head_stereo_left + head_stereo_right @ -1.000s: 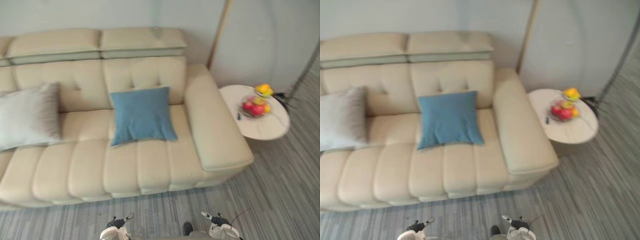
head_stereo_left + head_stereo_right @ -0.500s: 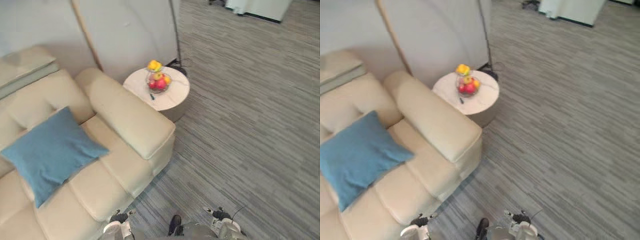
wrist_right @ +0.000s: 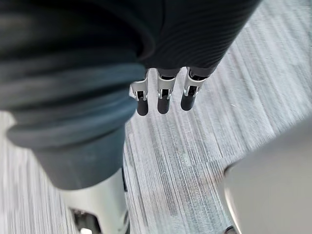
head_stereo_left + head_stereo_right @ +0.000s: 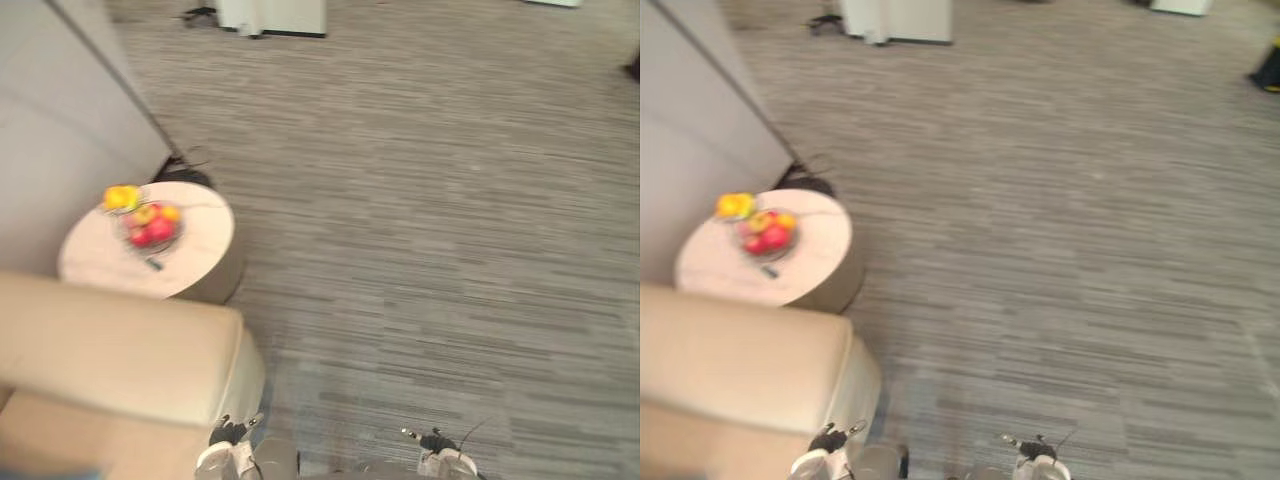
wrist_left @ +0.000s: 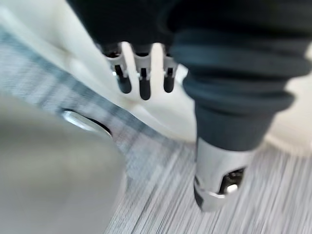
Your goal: Pick up cushions and gather them together orderly.
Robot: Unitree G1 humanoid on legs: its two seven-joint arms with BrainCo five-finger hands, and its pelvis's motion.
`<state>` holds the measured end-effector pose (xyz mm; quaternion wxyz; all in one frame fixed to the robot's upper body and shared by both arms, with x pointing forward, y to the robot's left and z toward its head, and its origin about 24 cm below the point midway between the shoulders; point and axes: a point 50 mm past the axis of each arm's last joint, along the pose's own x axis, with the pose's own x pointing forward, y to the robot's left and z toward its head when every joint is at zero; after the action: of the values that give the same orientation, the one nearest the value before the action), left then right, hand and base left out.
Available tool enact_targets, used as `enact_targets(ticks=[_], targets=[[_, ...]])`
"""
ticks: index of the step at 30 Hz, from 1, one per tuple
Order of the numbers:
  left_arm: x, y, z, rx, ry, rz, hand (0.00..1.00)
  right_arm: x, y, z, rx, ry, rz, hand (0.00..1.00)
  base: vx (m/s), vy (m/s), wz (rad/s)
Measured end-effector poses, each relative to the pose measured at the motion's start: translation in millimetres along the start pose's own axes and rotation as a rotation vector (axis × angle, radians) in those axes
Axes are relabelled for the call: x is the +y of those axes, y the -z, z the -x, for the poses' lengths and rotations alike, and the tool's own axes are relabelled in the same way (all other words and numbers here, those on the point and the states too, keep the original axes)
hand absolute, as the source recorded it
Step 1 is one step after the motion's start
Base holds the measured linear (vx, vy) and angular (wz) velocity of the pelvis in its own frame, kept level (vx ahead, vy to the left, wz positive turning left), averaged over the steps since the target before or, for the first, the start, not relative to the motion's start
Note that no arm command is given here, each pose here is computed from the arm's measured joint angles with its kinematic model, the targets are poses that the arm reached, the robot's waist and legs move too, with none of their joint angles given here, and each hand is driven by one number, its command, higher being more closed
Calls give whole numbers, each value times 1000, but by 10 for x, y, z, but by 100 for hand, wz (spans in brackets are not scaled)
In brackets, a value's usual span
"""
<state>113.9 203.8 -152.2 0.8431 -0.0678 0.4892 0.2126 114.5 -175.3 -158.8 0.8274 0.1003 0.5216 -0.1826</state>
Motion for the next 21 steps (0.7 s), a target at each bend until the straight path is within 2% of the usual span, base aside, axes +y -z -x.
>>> enact_targets(ticks=[7, 10, 11, 13, 17, 21], targets=[[-61, -3, -23, 21, 26, -134, 0, 27, -126, -31, -19, -2, -3, 0, 168, 37, -147], [-137, 55, -15, 43, 48, -167, 0, -245, -136, -59, -1, 71, 27, 0, 252, -164, -127], [-201, 70, -4, 46, 64, -170, 0, -427, -164, -63, 2, 120, 36, 0, 222, -113, -74], [-233, 28, -10, 32, 73, -180, 0, -528, -68, -45, 28, 147, 27, 0, 208, -106, -60], [-216, -33, -20, 11, 69, -180, 0, -488, -66, -44, 26, 147, 17, 0, 191, -72, -97], [-269, -94, 1, -34, 91, -197, 0, -448, -44, -40, 30, 145, -58, 0, 217, 64, -87]])
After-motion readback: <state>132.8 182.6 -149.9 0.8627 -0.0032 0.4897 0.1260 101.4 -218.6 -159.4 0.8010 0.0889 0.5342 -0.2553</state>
